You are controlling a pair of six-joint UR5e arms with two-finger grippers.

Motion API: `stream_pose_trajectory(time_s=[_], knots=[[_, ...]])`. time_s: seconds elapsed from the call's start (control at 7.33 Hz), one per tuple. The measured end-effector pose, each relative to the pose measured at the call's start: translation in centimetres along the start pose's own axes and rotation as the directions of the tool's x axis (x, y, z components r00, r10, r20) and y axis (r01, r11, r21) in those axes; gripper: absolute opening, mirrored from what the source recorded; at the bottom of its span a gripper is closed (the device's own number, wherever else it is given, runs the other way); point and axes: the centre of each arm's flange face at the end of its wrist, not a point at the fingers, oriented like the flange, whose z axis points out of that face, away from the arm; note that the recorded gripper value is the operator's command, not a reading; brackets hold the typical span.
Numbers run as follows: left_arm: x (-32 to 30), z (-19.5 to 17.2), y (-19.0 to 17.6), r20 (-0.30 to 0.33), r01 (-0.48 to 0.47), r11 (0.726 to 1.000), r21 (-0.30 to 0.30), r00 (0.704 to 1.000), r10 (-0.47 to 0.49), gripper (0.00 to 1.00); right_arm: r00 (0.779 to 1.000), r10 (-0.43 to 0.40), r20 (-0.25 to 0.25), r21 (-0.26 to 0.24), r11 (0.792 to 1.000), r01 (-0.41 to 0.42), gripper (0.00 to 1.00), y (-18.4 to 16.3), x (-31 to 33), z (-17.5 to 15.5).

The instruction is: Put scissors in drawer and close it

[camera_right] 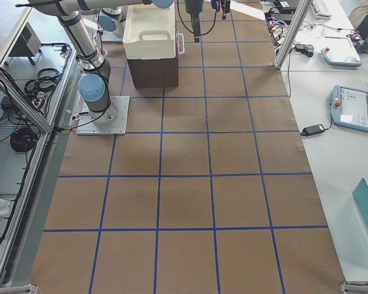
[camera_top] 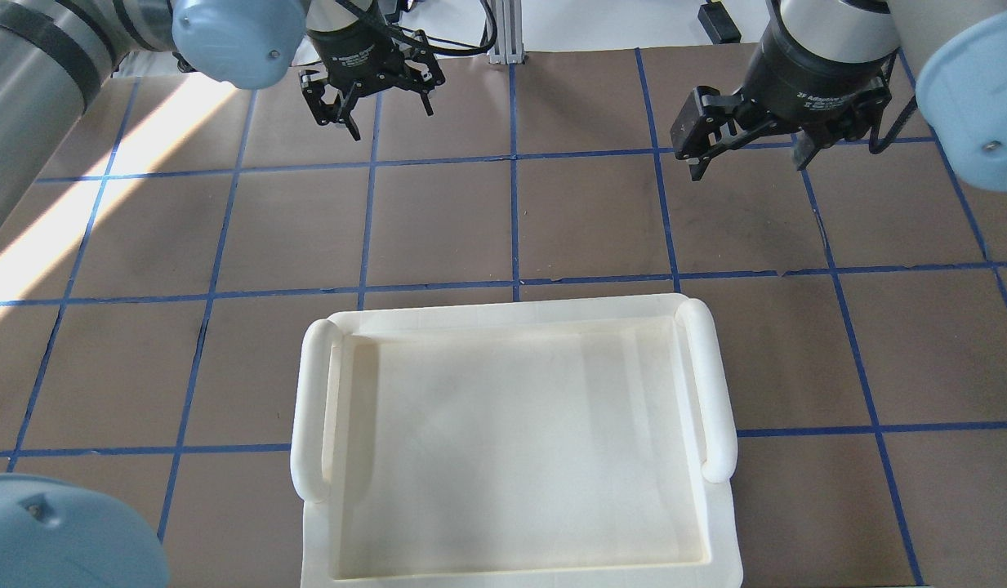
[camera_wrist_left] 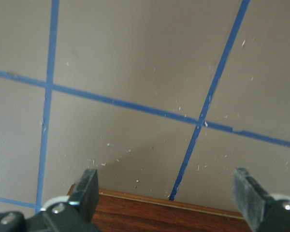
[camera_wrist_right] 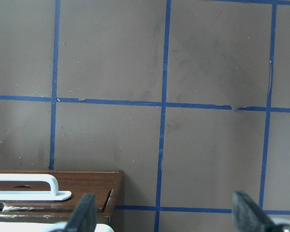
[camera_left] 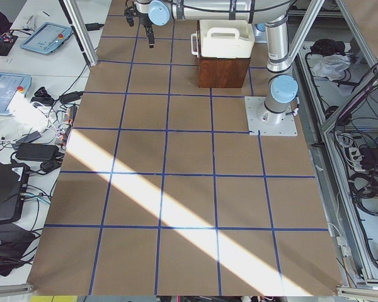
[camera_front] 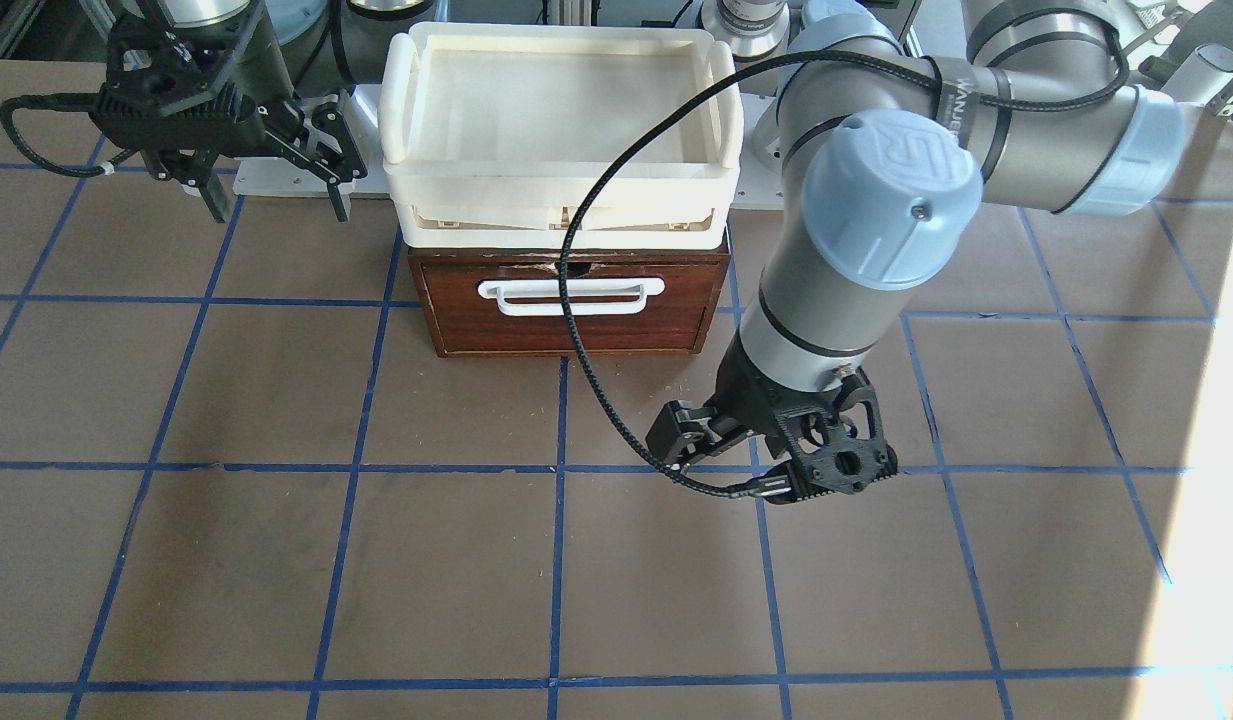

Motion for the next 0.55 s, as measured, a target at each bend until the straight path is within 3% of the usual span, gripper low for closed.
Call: stream_pose_trajectory(time_s=[0.27,0.55], knots=[[-6.0,-3.8,-1.9,0.010,-0.105,0.993,0.057,0.994,0.104,1.00,1.000,0.000,0.000,0.000,1.000,0.000,1.00,0.0,0.0,0.0],[-9.7,-7.7,-0.4,0.059,-0.174,0.984,0.042,0.983,0.172,1.00,1.000,0.001,0.000,0.000,1.000,-0.001,1.00,0.0,0.0,0.0]])
